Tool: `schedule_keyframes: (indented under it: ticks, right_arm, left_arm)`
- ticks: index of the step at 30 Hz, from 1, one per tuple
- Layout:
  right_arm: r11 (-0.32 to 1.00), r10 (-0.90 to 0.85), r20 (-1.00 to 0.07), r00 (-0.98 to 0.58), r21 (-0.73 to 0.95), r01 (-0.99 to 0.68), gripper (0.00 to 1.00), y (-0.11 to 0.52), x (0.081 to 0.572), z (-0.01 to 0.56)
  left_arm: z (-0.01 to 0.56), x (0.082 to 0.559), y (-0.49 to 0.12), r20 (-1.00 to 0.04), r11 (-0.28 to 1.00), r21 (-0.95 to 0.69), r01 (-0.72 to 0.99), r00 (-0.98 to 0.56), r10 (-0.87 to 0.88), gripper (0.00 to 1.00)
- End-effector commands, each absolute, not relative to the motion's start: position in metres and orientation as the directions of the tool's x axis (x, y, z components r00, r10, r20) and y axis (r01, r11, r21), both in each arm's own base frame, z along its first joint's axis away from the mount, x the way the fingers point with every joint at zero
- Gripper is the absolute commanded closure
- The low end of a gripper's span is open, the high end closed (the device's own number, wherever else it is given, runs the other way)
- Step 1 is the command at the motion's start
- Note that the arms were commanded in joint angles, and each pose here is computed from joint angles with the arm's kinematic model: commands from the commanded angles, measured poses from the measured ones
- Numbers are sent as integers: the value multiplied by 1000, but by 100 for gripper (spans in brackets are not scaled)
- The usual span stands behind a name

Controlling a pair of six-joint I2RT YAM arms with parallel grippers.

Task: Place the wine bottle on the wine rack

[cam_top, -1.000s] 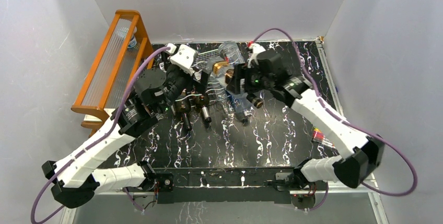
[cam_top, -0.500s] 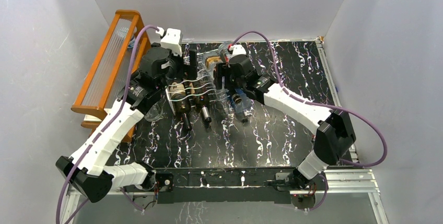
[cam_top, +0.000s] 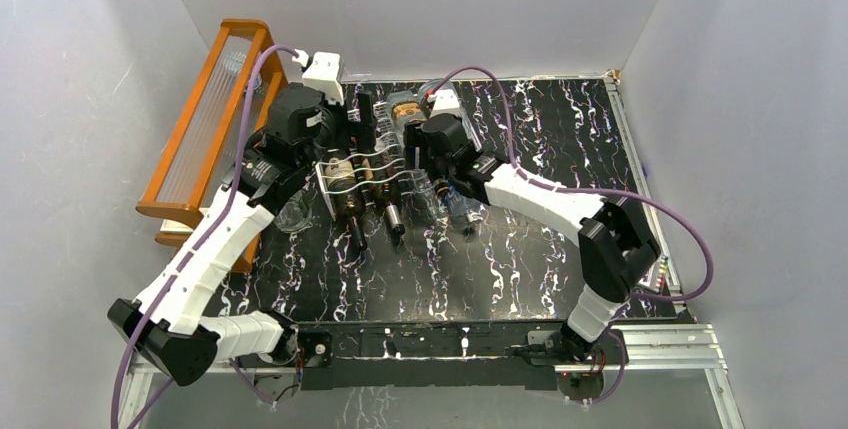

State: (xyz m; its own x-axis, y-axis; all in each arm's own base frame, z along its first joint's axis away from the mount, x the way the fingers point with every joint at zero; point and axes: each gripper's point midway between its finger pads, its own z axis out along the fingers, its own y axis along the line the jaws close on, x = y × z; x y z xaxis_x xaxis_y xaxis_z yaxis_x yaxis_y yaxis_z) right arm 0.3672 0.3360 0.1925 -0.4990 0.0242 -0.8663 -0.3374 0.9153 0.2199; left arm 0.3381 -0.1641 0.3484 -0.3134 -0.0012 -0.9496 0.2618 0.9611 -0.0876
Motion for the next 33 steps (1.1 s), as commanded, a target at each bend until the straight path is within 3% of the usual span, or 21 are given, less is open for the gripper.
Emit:
schedule_keyframes:
  ticks: [1,12,18,22,33]
  right_arm:
    - [897,236,-938,-254,311,-316,100,347,400,270]
    - [895,185,-940,-288,282,-346,99,361,404,240]
    - [909,164,-932,-322,270,-318,74,361,407,224]
    - [906,174,-926,-335,283,-314,46,361,405,224]
    - [899,208,-926,-316,308,-312,9,346,393,263]
  left_arm:
    - [355,336,-167,-947,953,-101,286,-322,-4,2]
    - [353,336,-165,-945,956,-94,279,-328,3,2]
    - [349,337,-167,-940,955,-89,281,-341,13,2]
    - [346,338,-166,-937,957,-86,275,-349,16,2]
    - [335,344,-158,-925,968,-85,237,-381,12,2]
